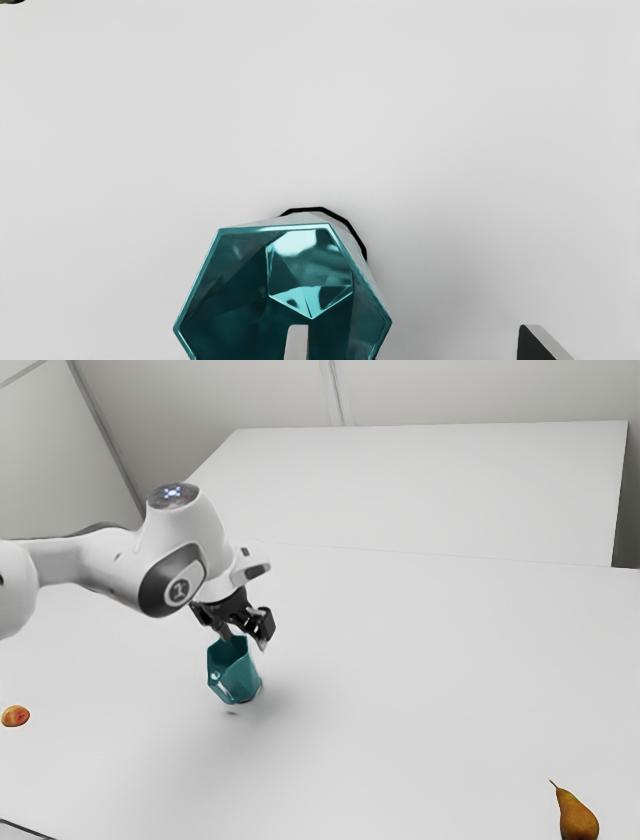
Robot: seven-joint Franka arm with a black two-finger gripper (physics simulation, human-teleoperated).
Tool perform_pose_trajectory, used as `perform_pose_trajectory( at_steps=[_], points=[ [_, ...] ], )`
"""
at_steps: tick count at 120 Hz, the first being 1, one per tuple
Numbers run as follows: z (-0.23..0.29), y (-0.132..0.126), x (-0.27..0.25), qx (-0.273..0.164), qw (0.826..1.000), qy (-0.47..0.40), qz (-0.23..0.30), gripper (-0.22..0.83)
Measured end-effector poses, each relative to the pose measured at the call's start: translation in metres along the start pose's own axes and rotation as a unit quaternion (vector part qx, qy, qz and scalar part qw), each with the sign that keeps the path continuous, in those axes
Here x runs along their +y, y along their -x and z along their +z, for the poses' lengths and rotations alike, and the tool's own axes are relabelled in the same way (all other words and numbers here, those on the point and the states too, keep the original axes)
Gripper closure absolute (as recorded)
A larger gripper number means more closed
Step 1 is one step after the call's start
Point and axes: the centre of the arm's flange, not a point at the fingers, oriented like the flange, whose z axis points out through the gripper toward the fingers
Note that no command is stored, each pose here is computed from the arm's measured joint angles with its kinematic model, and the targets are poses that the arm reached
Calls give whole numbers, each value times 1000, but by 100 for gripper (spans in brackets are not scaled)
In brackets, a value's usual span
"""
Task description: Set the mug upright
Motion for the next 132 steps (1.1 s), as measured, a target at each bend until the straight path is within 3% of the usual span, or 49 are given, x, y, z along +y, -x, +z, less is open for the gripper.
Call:
perform_pose_trajectory(
  at_steps=[45, 83, 132],
  points=[
    [-61, -19, -3, -37, 999, 18, -27, 5],
    [-104, -57, -5, -86, 996, 24, -32, 3],
    [-175, -81, -17, -92, 995, 28, -39, 2]
  ],
)
